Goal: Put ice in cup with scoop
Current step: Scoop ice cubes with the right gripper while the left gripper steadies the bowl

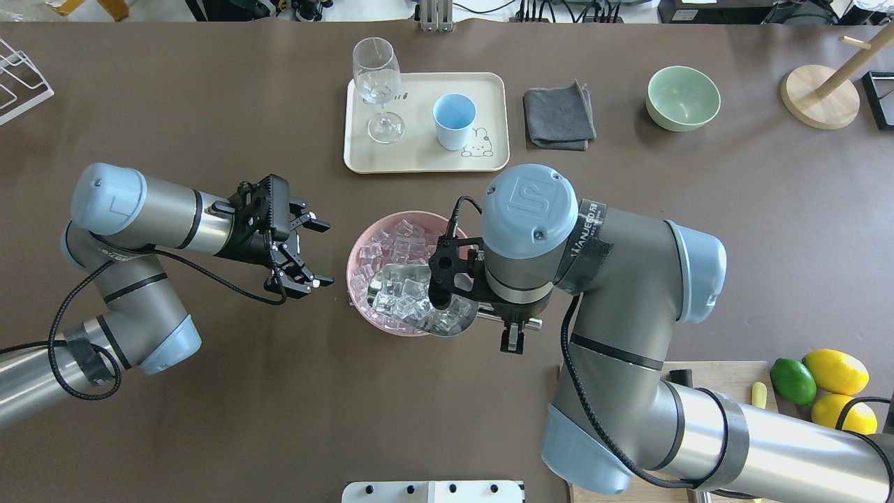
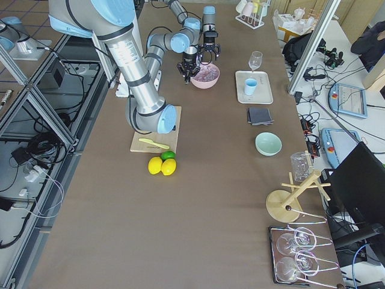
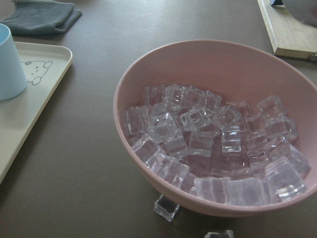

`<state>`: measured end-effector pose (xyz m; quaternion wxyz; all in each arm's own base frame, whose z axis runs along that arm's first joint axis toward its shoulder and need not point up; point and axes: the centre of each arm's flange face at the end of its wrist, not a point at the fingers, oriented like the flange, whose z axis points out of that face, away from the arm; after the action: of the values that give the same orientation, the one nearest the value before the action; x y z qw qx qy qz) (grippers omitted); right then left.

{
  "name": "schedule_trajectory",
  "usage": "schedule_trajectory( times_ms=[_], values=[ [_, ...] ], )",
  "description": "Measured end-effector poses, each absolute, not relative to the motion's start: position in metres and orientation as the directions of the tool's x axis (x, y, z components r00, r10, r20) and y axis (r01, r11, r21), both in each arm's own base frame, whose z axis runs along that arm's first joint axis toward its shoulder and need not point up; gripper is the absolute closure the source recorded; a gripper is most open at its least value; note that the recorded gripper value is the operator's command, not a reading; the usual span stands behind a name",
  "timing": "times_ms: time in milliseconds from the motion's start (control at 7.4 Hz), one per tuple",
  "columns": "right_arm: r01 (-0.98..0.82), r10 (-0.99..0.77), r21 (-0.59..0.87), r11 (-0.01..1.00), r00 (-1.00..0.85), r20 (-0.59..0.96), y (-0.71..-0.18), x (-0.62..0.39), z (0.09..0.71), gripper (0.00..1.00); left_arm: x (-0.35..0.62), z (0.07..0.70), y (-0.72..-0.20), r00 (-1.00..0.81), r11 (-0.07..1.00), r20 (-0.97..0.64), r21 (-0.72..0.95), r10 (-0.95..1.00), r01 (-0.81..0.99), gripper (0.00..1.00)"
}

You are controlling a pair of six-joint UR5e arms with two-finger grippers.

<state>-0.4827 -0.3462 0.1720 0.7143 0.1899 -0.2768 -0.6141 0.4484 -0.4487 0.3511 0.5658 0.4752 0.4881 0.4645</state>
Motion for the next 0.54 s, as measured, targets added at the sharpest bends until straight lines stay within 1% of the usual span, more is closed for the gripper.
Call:
schedule_trajectory(
  times_ms=[270, 405, 541],
  values=[
    [0.77, -0.975, 0.602, 0.21, 0.121, 0.185, -0.349, -0.457, 0.159, 1.0, 0.445, 0.342, -0.446, 0.083, 0.113, -0.108, 0.992, 0.991, -0.056, 0.02],
    [0.764, -0.961, 0.588, 0.264, 0.159, 0.225, -0.361, -0.443, 0.158, 1.0, 0.443, 0.339, -0.442, 0.068, 0.123, -0.118, 0.99, 0.991, -0.07, 0.02],
    [0.746, -0.934, 0.571, 0.343, 0.208, 0.29, -0.377, -0.425, 0.159, 1.0, 0.44, 0.337, -0.438, 0.06, 0.133, -0.128, 0.987, 0.99, -0.085, 0.02]
  ],
)
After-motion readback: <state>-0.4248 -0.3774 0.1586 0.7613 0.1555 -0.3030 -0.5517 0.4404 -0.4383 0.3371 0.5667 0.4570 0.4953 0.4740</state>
